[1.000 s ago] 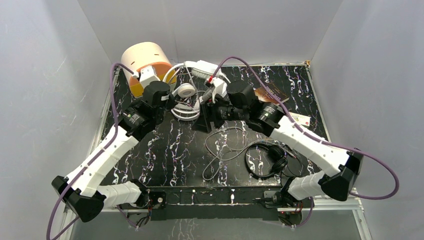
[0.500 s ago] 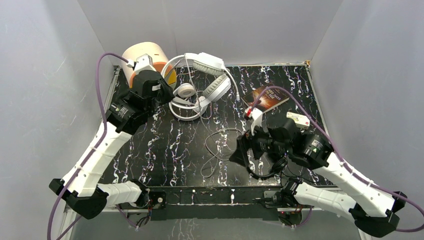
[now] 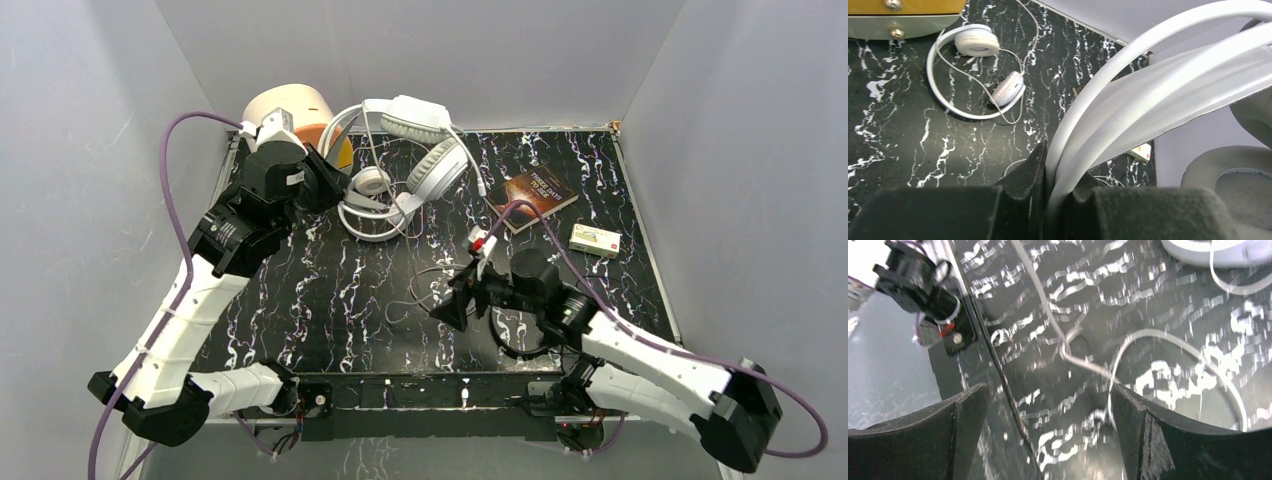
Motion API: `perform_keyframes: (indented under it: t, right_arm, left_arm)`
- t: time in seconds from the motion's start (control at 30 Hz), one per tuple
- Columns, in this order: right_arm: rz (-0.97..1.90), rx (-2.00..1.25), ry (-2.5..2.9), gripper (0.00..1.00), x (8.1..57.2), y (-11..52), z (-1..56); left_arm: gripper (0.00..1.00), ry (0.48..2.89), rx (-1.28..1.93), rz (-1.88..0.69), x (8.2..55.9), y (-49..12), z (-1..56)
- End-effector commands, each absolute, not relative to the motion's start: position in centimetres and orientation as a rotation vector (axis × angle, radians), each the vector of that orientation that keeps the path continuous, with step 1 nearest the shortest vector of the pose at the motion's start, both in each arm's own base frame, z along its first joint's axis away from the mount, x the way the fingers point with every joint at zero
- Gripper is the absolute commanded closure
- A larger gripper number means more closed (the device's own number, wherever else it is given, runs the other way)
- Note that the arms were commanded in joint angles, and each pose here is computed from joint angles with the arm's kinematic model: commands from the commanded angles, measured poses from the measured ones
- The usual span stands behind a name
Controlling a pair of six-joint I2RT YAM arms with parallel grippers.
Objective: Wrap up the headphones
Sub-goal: Wrap the headphones cable around the headphones.
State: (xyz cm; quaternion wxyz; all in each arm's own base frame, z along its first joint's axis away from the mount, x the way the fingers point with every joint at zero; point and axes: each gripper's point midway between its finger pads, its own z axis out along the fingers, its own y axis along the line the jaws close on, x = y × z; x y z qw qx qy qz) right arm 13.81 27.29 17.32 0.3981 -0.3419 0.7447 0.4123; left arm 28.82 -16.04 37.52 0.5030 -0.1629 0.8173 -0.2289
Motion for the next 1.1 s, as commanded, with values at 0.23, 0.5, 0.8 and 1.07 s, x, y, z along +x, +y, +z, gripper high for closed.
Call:
perform_keyframes:
  t: [0.23,0.5,0.8,1.07]
  right_arm:
    - [1.28,-0.833,1.37,0.04,17.0,34.4,24.4]
    - [1.256,-0.756,1.371,0.22,20.0,36.3,23.7]
    - [1.352,-0.701,1.331,0.65,20.8,37.1,26.1]
    - [1.378,-0.612,1.514,0.94,24.2,34.3,22.8]
  left_arm:
    - [1.0,1.79,-0.414,-0.849,27.4,-17.5,45.6]
    - [1.0,1.761,-0.385,-0.953,26.9,-18.8,47.8]
    - [1.0,1.678,-0.326,-1.062,25.5,-19.2,51.6]
    - [1.0,1.585,-0.047,-1.275,21.7,-22.0,56.2]
